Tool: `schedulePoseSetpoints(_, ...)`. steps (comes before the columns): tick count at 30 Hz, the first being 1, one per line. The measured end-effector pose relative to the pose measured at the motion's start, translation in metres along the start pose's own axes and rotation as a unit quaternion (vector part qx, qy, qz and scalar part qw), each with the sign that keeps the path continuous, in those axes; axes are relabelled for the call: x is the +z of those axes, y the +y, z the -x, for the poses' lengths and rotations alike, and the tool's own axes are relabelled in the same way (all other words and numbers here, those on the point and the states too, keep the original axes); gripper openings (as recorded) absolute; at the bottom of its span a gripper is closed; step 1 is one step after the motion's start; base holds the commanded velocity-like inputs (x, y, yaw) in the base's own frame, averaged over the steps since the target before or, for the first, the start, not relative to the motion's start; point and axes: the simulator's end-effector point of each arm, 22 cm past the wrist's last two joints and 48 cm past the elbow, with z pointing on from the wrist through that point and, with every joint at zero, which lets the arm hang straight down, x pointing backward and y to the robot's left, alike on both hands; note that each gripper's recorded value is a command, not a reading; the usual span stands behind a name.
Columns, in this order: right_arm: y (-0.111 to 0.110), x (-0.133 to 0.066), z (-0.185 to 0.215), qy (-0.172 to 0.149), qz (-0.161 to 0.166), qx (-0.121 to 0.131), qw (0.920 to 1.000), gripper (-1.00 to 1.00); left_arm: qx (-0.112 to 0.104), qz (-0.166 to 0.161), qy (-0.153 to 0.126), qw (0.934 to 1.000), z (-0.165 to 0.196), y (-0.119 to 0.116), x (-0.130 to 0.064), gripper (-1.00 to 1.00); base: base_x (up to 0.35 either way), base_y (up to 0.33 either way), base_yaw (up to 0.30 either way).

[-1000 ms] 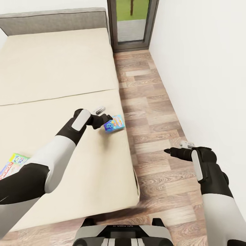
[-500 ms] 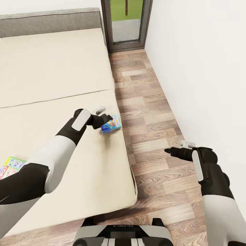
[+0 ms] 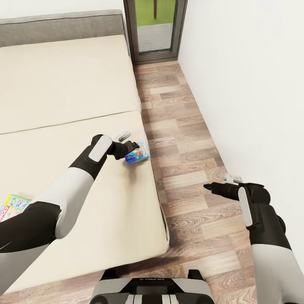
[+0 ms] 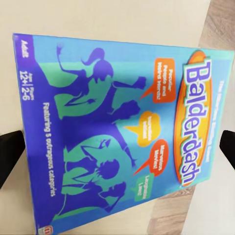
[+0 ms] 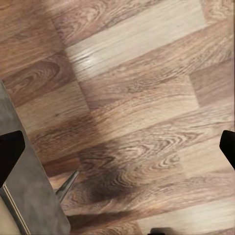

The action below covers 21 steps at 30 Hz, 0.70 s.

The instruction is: Put all the toys in the child's room - the three board games (two on the bed and one on the table), the two jigsaw puzzles on the table, and the tennis ball on the table - inside the toy box on the table in the child's room.

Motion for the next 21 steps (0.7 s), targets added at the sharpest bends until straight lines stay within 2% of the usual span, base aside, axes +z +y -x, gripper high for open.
schedulePoseSetpoints(10, -0.0002, -0.0007, -0.0004, -0.001, 0.000, 0.000, 1.0000, 1.00, 0.000, 0.000, 0.000, 1.0000, 0.0000, 0.0000, 0.0000, 1.00, 0.000, 0.000, -0.160)
schedulePoseSetpoints(21, -0.0002, -0.0011, -0.0002, -0.001, 0.000, 0.000, 1.0000, 1.00, 0.000, -0.001, -0.001, 1.0000, 0.0009, -0.0008, -0.0006, 1.00, 0.000, 0.000, -0.050)
